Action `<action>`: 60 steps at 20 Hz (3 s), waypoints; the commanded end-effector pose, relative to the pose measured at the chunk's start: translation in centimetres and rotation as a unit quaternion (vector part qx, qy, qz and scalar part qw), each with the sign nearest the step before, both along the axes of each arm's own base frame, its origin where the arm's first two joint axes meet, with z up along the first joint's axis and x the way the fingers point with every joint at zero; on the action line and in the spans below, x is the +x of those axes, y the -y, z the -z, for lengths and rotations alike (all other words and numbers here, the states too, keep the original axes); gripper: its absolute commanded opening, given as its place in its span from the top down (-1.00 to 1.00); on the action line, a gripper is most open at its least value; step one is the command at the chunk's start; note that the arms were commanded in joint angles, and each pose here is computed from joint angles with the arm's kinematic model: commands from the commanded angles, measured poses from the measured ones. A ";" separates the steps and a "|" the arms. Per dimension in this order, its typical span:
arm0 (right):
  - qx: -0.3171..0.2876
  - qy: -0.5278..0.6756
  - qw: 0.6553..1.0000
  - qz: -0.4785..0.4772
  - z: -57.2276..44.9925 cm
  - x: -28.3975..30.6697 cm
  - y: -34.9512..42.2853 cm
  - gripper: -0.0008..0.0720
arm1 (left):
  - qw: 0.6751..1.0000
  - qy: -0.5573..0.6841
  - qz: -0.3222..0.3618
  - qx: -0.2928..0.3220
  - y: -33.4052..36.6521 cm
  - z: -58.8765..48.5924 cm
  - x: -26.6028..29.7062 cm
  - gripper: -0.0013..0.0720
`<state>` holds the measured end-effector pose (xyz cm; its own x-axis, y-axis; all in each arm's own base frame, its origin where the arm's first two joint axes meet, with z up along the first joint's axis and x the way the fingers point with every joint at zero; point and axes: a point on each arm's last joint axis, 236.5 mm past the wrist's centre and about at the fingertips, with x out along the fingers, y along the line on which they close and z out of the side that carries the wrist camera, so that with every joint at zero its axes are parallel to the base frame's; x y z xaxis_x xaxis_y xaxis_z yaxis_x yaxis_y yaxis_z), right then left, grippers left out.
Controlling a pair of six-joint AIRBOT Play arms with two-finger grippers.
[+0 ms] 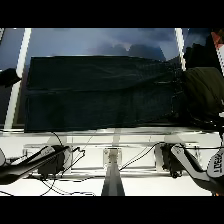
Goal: Fold the clothes and pants, and hang the long-sleeved shirts on hangers.
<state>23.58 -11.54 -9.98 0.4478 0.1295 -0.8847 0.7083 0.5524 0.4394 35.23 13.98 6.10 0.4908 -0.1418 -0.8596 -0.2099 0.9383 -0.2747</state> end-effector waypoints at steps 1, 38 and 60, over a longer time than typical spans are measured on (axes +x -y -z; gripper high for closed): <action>0.019 0.043 0.998 0.028 1.0 2.3 0.4 -0.35 | 0.997 -0.040 -0.050 -0.033 -2.4 2.3 -3.7 0.91; -0.171 0.108 0.973 -0.108 -7.9 2.5 -1.1 0.93 | 0.920 -0.228 -0.287 -0.136 -3.8 14.3 -23.8 -0.35; -0.148 0.095 0.977 -0.124 -7.4 1.9 -2.3 -0.17 | 0.947 0.040 -0.303 -0.098 -9.7 8.6 -9.2 0.91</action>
